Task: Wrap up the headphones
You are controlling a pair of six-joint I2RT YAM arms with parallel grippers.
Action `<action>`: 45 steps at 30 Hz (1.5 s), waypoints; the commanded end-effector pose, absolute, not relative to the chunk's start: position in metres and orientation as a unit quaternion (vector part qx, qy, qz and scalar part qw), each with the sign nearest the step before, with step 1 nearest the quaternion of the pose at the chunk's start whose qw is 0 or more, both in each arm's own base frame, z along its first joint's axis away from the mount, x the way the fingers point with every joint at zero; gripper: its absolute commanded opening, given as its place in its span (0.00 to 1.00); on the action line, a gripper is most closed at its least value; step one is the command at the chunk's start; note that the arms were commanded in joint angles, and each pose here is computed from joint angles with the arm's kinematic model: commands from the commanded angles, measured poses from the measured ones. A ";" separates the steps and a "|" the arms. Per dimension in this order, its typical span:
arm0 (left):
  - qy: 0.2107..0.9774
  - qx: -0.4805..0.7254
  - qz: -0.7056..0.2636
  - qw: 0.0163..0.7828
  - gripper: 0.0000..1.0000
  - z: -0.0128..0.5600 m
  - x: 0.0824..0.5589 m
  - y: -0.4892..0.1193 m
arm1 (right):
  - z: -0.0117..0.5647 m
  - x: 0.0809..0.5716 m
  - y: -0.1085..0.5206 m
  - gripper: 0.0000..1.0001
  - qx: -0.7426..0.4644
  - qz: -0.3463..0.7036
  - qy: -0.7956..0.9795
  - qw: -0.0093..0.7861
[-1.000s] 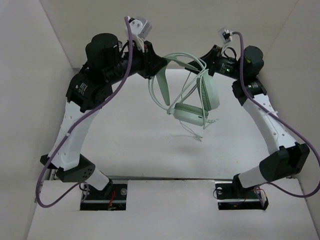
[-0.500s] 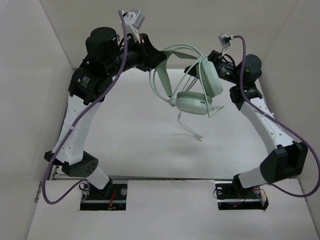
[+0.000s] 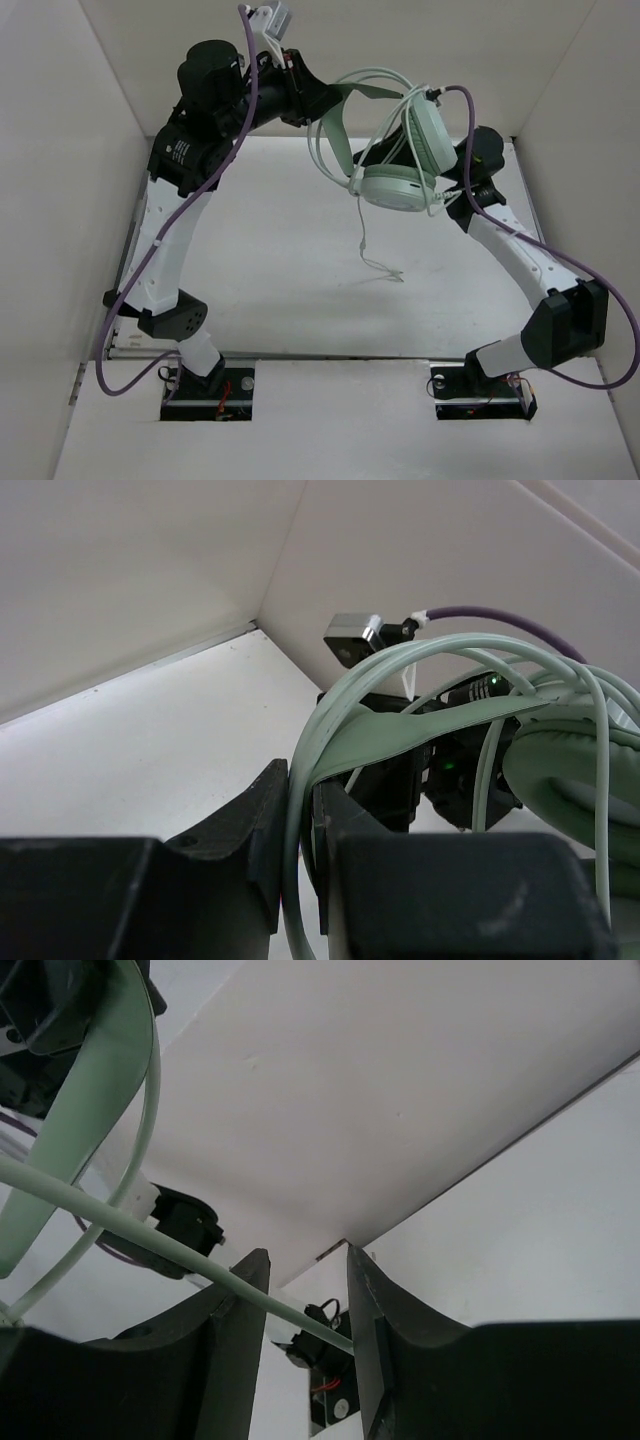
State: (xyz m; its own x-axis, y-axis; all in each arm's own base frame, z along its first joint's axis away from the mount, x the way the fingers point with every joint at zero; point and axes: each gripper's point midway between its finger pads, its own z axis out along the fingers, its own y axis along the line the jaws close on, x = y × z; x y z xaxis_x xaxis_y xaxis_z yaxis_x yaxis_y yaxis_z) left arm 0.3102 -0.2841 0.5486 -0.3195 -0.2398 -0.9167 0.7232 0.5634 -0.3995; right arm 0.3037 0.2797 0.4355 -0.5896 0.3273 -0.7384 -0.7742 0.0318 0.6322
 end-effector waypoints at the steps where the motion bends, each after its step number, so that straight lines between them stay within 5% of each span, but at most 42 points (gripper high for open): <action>1: 0.615 0.163 -0.481 0.603 0.00 0.611 0.291 -0.275 | 0.451 0.293 0.283 0.43 -0.208 0.682 0.559 0.423; 18: 0.605 0.086 -0.446 0.653 0.00 0.630 0.333 -0.228 | 0.363 0.257 0.323 0.45 -0.192 0.704 0.605 0.320; 37: 0.602 -0.041 -0.366 0.709 0.00 0.636 0.380 -0.141 | 0.328 0.225 0.343 0.45 -0.209 0.693 0.631 0.278; 45: 0.612 -0.083 -0.314 0.721 0.00 0.623 0.396 -0.115 | 0.327 0.214 0.356 0.33 -0.254 0.677 0.632 0.278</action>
State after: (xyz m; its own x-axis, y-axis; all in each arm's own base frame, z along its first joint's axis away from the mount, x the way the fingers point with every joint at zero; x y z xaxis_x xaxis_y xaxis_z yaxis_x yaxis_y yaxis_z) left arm 0.4178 -0.1342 0.5666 -0.1239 -0.4700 -0.8739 0.3312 0.8106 -0.4829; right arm 0.2240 0.3526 0.3044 -0.7848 0.0659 -0.6163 -0.6182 -0.0121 0.7859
